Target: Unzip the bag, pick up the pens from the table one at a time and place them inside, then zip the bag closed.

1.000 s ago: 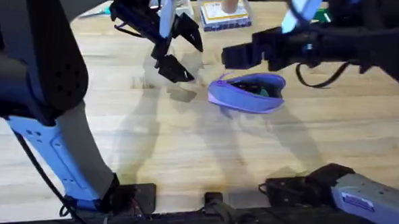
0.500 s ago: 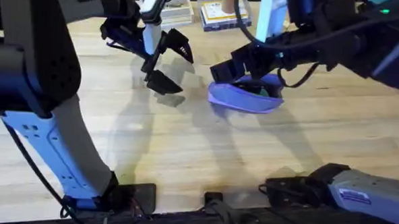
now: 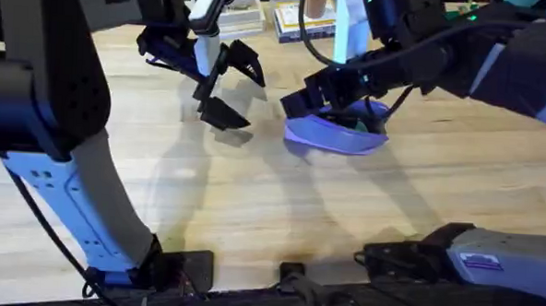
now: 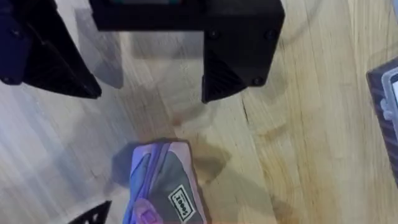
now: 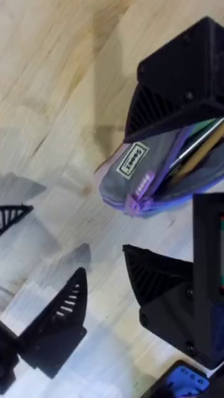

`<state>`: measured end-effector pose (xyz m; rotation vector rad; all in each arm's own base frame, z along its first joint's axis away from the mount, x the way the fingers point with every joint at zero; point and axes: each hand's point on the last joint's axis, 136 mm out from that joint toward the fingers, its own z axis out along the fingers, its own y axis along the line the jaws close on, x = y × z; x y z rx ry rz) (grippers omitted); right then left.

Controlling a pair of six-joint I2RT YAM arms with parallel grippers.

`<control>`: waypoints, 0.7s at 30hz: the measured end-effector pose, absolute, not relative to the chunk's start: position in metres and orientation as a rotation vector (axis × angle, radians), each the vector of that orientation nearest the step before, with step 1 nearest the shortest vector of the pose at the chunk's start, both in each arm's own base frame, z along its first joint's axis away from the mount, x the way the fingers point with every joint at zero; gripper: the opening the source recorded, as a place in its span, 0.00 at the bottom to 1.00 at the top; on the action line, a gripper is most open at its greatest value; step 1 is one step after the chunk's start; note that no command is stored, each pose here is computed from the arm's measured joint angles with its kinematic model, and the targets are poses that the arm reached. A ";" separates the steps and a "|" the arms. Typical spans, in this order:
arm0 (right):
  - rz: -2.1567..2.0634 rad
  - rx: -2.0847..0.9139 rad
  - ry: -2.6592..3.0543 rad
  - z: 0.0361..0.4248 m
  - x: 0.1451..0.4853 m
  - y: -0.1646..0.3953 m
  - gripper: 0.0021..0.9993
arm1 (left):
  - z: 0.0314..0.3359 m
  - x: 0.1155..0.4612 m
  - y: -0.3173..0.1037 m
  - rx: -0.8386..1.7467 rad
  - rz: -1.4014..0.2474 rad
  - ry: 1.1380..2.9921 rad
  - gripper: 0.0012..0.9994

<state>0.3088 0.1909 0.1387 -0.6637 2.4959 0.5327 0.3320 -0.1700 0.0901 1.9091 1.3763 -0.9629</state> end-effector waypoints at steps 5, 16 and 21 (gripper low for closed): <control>0.544 -0.704 2.488 0.139 0.303 0.200 1.00 | 0.090 0.332 -0.170 1.909 -0.963 1.376 0.99; 0.549 -0.723 2.539 0.122 0.300 0.207 0.98 | 0.090 0.332 -0.170 1.909 -0.963 1.376 0.99; 0.549 -0.722 2.542 0.121 0.300 0.207 0.86 | 0.090 0.332 -0.170 1.909 -0.963 1.376 0.99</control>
